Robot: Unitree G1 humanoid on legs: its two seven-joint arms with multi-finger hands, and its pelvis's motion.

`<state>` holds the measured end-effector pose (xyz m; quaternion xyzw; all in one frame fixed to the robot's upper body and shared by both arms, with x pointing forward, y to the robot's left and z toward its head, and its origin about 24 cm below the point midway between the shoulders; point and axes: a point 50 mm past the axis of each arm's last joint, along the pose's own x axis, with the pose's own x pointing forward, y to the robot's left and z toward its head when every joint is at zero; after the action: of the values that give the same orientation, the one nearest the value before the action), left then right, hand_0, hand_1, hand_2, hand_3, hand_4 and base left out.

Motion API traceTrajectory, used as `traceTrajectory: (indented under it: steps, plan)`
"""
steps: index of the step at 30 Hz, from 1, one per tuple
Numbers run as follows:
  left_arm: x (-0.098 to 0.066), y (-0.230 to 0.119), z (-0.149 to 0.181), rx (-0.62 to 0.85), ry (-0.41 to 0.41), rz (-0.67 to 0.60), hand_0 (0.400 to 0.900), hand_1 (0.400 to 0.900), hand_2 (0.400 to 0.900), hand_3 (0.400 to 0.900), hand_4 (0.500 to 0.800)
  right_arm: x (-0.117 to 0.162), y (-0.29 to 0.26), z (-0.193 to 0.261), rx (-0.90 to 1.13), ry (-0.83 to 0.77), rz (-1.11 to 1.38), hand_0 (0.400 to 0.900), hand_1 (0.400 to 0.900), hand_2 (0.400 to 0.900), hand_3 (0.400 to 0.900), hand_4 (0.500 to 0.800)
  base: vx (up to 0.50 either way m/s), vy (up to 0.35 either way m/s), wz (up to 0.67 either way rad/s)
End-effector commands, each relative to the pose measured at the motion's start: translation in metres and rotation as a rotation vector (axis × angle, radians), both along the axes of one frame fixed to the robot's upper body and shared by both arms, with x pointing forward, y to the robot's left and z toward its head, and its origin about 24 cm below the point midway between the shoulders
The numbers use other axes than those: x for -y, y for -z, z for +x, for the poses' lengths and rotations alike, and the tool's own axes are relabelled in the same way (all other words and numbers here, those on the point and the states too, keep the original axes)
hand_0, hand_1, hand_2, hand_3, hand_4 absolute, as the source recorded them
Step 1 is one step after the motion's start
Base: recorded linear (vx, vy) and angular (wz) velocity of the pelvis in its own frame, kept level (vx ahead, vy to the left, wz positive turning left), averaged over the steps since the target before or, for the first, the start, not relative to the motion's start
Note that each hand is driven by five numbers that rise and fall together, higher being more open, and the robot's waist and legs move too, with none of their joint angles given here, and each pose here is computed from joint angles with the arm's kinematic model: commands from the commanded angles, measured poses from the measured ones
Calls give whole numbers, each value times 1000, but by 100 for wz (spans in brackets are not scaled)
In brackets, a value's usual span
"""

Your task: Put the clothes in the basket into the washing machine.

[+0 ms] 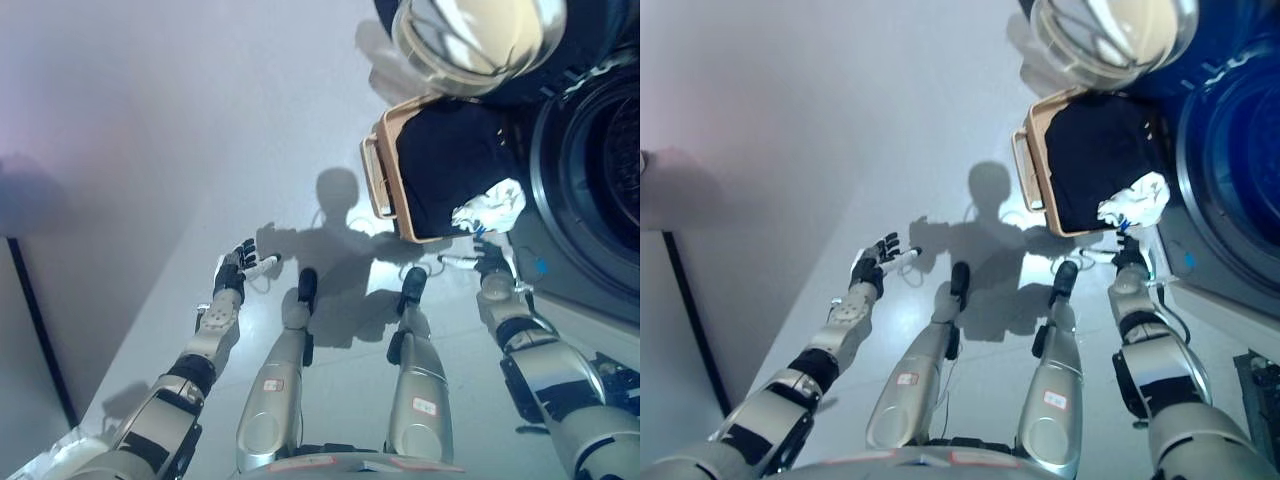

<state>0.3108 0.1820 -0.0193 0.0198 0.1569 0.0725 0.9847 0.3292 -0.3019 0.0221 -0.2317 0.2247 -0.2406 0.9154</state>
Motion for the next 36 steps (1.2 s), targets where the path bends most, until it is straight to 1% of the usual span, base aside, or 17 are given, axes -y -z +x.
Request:
traceTrajectory:
  steps: [1, 2, 8, 10, 11, 12, 14, 17, 20, 27, 32, 36]
  plan:
    - [2, -22, 8, 139, -29, -44, 900, 900, 900, 900, 800, 40, -24, -9, 39, 136, -123, 900, 900, 900, 900, 800, -8, -10, 4]
    - [5, -27, 10, 162, -21, -46, 900, 900, 900, 900, 800, 44, -29, -8, 49, 156, -137, 900, 900, 900, 900, 800, -3, -18, 7]
    - [10, -45, 13, 246, -3, -61, 900, 900, 900, 900, 800, 65, -53, -9, 92, 268, -141, 900, 900, 900, 900, 800, -8, -4, 6]
    - [11, -44, 11, 245, 2, -64, 900, 900, 900, 900, 800, 72, -58, -12, 90, 297, -156, 900, 900, 900, 900, 800, 17, 2, -2]
    - [11, -44, 11, 243, 0, -61, 900, 900, 900, 900, 800, 80, -61, -17, 88, 337, -167, 900, 900, 900, 900, 800, 32, 1, -4]
    - [11, -44, 11, 243, 0, -61, 900, 900, 900, 900, 800, 80, -61, -17, 88, 337, -167, 900, 900, 900, 900, 800, 39, -4, -1]
    - [12, -42, 10, 231, 0, -56, 900, 900, 900, 900, 800, 87, -63, -23, 82, 392, -163, 900, 900, 900, 900, 800, 21, -6, 1]
    - [9, -42, 10, 235, -16, -50, 900, 900, 900, 900, 800, 94, -70, -26, 111, 455, -152, 900, 900, 900, 900, 800, 41, -7, 0]
    - [8, -50, 11, 266, -18, -43, 900, 900, 900, 900, 800, 98, -79, -25, 140, 465, -170, 900, 900, 900, 900, 800, 0, 0, 0]
    - [1, -68, 11, 345, -38, -48, 900, 900, 900, 900, 800, 117, -120, -26, 246, 523, -187, 900, 900, 900, 900, 800, -18, -2, 4]
    - [-4, -65, 7, 342, -60, -61, 900, 900, 900, 900, 800, 124, -139, -27, 309, 544, -184, 900, 900, 900, 900, 800, 20, -39, 3]
    - [-8, -60, 2, 325, -81, -62, 900, 900, 900, 900, 800, 123, -154, -23, 369, 541, -188, 900, 900, 900, 900, 800, 16, -57, 5]
